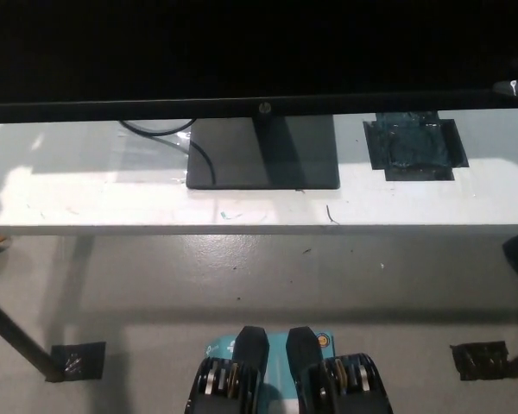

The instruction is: The monitor is placed at the center of the table and the robot uses both its hand to grab the left and right sides of the monitor to tilt the angle of the monitor downwards

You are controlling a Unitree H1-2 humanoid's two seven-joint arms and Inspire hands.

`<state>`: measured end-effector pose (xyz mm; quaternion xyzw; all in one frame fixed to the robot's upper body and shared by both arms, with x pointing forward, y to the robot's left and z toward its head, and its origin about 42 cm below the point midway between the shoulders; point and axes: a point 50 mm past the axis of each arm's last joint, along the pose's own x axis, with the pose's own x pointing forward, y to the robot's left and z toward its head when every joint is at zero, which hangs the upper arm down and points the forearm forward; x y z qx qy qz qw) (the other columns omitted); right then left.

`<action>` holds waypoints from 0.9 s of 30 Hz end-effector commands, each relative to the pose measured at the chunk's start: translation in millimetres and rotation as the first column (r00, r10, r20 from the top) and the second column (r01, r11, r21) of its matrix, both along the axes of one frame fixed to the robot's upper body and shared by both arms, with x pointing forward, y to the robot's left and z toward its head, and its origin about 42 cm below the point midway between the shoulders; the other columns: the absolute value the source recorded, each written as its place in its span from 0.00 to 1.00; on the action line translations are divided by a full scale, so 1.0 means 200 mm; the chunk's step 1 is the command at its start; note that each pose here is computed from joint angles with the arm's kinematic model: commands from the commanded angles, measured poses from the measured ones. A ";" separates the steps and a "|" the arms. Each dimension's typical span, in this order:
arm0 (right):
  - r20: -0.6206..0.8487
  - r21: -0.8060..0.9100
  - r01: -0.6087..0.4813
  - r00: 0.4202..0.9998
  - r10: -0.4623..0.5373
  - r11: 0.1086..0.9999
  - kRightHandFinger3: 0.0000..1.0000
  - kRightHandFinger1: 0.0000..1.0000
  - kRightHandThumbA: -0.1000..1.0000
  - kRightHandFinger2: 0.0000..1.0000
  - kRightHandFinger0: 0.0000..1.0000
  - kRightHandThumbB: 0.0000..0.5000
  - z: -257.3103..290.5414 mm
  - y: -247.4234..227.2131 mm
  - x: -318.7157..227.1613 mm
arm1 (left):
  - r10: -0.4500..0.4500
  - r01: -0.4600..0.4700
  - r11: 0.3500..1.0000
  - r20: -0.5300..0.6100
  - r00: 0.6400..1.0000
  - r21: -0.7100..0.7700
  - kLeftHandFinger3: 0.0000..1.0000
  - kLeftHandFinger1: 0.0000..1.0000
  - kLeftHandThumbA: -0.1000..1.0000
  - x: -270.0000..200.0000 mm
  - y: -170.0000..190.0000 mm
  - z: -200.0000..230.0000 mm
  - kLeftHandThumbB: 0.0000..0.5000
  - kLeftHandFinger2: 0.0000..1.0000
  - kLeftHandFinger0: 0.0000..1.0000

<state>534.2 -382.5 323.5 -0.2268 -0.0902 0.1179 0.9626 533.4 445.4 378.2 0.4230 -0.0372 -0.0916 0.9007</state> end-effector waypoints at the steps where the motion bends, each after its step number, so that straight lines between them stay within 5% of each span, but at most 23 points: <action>1: 0.066 -0.077 -0.058 0.996 0.063 0.995 1.00 1.00 1.00 1.00 1.00 0.99 0.16 0.06 0.02 | -0.079 0.076 0.993 0.026 0.997 0.085 1.00 1.00 1.00 0.08 -0.16 0.12 1.00 1.00 1.00; 8: 0.081 -0.174 -0.042 0.995 0.057 0.984 1.00 1.00 0.98 1.00 1.00 0.99 0.19 0.09 0.02 | -0.093 0.087 0.979 0.026 0.995 0.182 1.00 1.00 0.99 0.08 -0.17 0.12 1.00 1.00 1.00; 9: 0.127 -0.355 0.000 0.991 0.048 0.935 1.00 1.00 0.83 1.00 1.00 1.00 0.22 0.14 0.07 | -0.088 0.063 0.908 0.041 0.995 0.415 1.00 1.00 0.91 0.07 -0.16 0.09 1.00 1.00 1.00; 12: 0.193 -0.491 0.079 0.981 0.020 0.868 1.00 1.00 0.73 1.00 1.00 1.00 0.25 0.18 0.11 | -0.125 0.030 0.741 0.094 0.988 0.671 1.00 1.00 0.96 0.07 -0.16 0.09 1.00 1.00 1.00; 14: 0.196 -0.494 0.082 0.980 0.018 0.866 1.00 1.00 0.73 1.00 1.00 1.00 0.25 0.18 0.11 | -0.126 0.026 0.734 0.098 0.987 0.679 1.00 1.00 0.97 0.07 -0.16 0.09 1.00 1.00 1.00; 16: 0.231 -0.504 0.125 0.973 -0.006 0.855 1.00 1.00 0.64 1.00 1.00 0.98 0.27 0.21 0.15 | -0.123 -0.022 0.586 0.116 0.986 0.810 1.00 1.00 0.90 0.10 -0.15 0.13 0.99 1.00 1.00; 19: 0.242 -0.511 0.137 0.970 -0.011 0.849 1.00 1.00 0.64 1.00 1.00 0.98 0.28 0.21 0.16 | -0.118 -0.028 0.578 0.117 0.986 0.816 1.00 1.00 0.89 0.10 -0.15 0.15 1.00 1.00 1.00; 23: 0.362 -0.563 0.246 0.932 -0.033 0.789 1.00 1.00 0.58 1.00 1.00 0.97 0.34 0.29 0.21 | -0.083 -0.176 0.416 0.230 0.970 0.892 1.00 1.00 0.91 0.14 -0.15 0.24 1.00 1.00 1.00; 27: 0.426 -0.606 0.315 0.904 -0.036 0.731 1.00 1.00 0.59 1.00 1.00 0.99 0.37 0.33 0.24 | -0.095 -0.251 0.343 0.299 0.950 0.905 1.00 1.00 0.91 0.15 -0.17 0.26 1.00 1.00 1.00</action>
